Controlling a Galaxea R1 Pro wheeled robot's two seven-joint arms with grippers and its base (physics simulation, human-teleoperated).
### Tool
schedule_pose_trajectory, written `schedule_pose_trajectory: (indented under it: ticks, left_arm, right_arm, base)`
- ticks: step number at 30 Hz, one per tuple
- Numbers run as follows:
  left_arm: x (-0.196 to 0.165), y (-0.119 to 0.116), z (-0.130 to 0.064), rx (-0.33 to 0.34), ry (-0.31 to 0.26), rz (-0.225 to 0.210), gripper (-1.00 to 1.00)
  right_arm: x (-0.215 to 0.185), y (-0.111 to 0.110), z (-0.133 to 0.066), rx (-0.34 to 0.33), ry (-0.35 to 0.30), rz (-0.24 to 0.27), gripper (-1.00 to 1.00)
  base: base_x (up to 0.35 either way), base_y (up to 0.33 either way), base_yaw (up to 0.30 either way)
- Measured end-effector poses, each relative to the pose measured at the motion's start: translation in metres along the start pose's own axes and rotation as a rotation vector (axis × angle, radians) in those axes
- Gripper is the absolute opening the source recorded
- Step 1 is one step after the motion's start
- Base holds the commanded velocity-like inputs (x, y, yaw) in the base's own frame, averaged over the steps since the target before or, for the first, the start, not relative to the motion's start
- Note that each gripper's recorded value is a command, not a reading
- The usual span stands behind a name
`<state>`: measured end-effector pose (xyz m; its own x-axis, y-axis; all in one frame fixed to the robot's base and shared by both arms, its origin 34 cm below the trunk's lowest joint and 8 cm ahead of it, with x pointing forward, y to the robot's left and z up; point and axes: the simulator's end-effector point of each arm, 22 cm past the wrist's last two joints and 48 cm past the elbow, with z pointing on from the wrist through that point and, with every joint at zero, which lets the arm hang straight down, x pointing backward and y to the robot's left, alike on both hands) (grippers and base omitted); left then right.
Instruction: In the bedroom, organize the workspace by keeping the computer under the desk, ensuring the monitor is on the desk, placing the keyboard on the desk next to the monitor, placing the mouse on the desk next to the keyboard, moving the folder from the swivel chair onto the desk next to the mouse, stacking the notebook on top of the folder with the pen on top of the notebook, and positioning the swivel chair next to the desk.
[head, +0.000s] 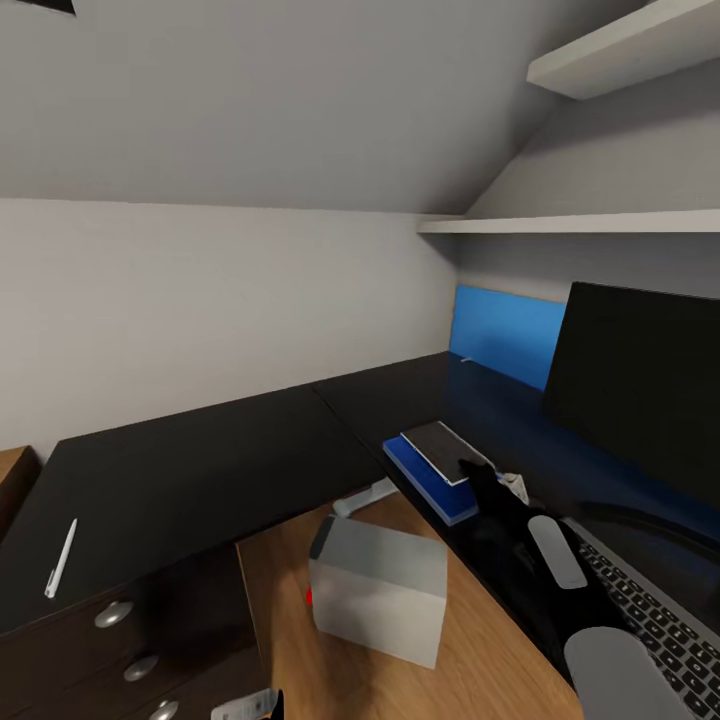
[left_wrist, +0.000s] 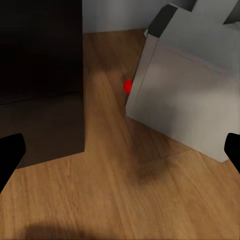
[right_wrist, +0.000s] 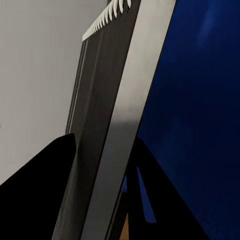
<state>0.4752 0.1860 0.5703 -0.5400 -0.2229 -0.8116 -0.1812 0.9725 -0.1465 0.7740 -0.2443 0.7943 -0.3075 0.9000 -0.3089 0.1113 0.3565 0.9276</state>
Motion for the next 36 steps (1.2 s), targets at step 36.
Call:
schedule_pose_trajectory:
  ticks: [36]
  left_arm:
    - [0.000, 0.000, 0.000, 0.000, 0.001, 0.000, 1.00]
  right_arm:
    - [0.003, -0.029, -0.001, 0.133, 0.003, 0.004, -1.00]
  base:
    - [0.026, 0.000, 0.000]
